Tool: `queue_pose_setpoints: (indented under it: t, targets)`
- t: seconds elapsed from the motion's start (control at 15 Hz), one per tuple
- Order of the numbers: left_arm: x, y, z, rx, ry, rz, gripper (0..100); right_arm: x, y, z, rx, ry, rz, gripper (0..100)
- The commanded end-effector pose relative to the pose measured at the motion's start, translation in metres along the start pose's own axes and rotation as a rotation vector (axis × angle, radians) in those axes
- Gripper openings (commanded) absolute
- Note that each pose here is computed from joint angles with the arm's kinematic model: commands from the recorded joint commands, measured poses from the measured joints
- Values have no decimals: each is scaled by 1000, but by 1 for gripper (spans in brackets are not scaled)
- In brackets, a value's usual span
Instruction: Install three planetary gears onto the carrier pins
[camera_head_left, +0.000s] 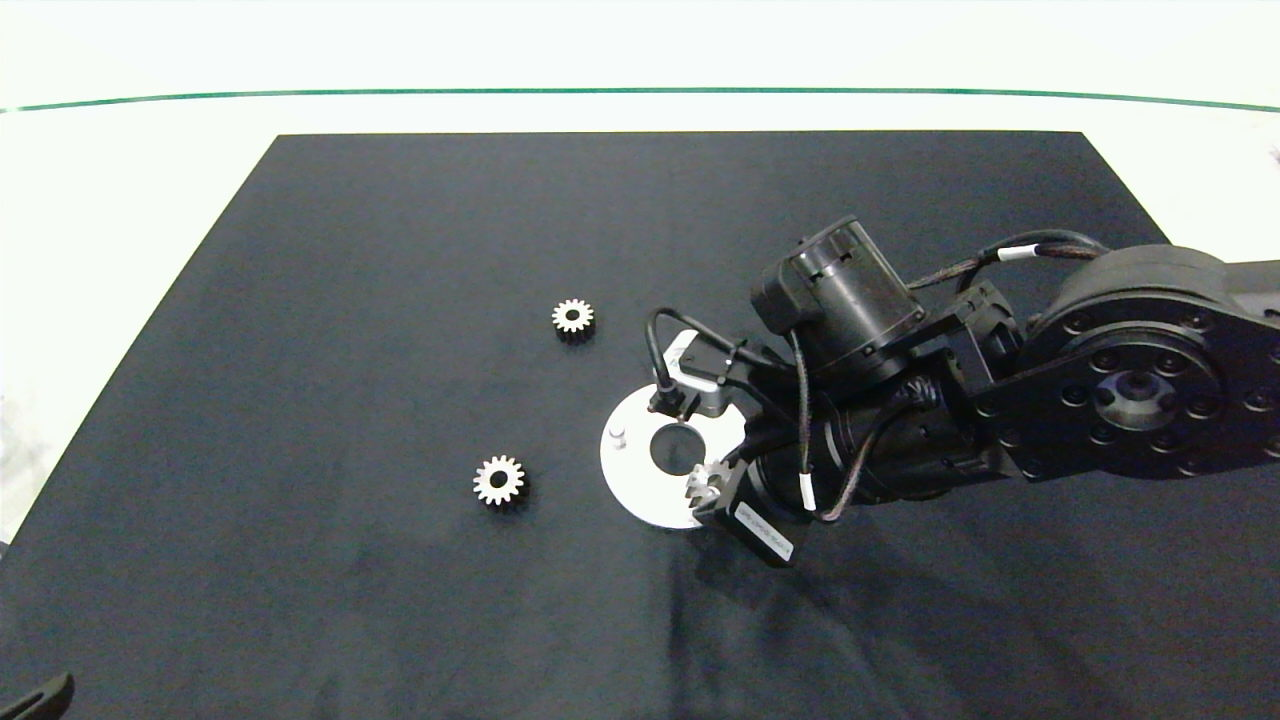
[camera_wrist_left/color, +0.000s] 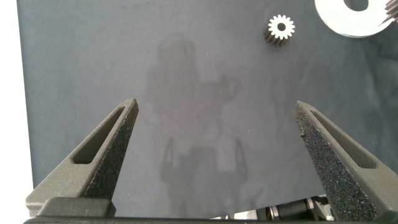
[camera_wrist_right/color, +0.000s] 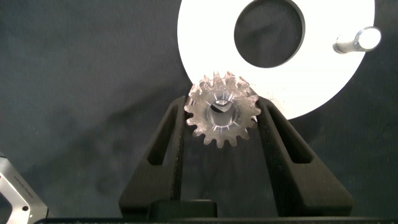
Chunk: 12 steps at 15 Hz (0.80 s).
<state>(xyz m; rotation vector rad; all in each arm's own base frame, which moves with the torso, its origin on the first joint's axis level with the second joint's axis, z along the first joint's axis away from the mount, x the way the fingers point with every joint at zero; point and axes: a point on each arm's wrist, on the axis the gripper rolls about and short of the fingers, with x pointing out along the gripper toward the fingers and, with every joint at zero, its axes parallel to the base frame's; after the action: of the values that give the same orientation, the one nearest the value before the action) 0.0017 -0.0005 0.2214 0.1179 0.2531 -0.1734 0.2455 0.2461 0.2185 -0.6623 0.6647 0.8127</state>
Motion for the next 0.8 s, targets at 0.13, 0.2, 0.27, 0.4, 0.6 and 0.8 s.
queue_pose_setpoints:
  t: [0.13, 0.2, 0.27, 0.4, 0.6, 0.8]
  targets:
    - [0, 0, 0, 0, 5, 1, 100, 10, 1, 1, -19, 21, -7, 22]
    - [0, 0, -1, 0, 4, 0, 100, 12, 0, 3, -19, 20, -13, 22]
    - [1, 0, -2, 0, 8, -1, 100, 13, 0, 4, -19, 17, -14, 22]
    - [1, 0, -2, 0, 10, -1, 100, 15, -1, 7, -17, 18, -31, 22]
    - [1, 0, -2, 0, 11, -1, 100, 18, -1, 7, -17, 24, -38, 22]
    - [2, 0, -3, 0, 14, -1, 100, 17, -1, 6, -19, 29, -38, 22]
